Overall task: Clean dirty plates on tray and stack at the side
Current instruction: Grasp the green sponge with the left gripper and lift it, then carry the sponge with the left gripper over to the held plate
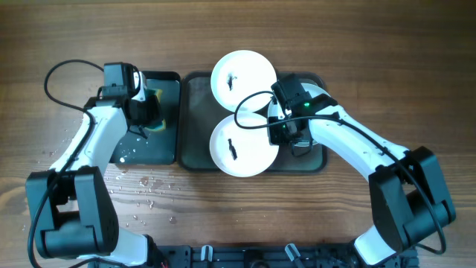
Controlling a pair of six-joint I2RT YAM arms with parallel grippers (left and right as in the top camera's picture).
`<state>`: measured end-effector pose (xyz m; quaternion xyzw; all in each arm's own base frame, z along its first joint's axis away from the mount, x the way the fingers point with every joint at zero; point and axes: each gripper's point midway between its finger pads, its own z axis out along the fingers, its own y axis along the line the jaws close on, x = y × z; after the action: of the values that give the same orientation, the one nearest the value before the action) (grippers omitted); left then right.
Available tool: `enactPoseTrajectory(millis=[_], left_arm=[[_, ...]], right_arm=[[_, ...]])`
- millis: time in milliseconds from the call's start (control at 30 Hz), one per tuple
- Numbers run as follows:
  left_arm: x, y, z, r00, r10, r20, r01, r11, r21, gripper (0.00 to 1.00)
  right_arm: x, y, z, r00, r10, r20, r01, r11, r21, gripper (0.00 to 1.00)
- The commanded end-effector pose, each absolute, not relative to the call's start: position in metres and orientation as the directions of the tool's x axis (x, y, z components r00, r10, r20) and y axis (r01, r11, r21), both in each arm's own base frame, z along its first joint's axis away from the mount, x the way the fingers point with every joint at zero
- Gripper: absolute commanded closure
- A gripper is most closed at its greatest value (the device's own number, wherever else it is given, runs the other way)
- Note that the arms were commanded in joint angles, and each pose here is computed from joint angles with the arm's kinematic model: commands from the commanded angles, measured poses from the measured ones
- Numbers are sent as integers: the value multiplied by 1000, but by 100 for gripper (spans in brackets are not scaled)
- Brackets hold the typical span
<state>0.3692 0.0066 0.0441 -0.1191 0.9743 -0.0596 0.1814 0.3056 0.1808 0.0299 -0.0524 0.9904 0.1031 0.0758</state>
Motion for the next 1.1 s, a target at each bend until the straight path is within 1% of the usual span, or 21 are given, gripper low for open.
enactPoseTrajectory(millis=[0,1067], left_arm=[[365,4,31,-912,-230,-340,-184,969,-162,96],[363,4,24,-912,-234,-337,-188,968,-163,96]], right_arm=[[307,180,35,-980,-78,-181,-112,976,185,96],[307,180,35,-980,-78,-185,-113,976,187,96]])
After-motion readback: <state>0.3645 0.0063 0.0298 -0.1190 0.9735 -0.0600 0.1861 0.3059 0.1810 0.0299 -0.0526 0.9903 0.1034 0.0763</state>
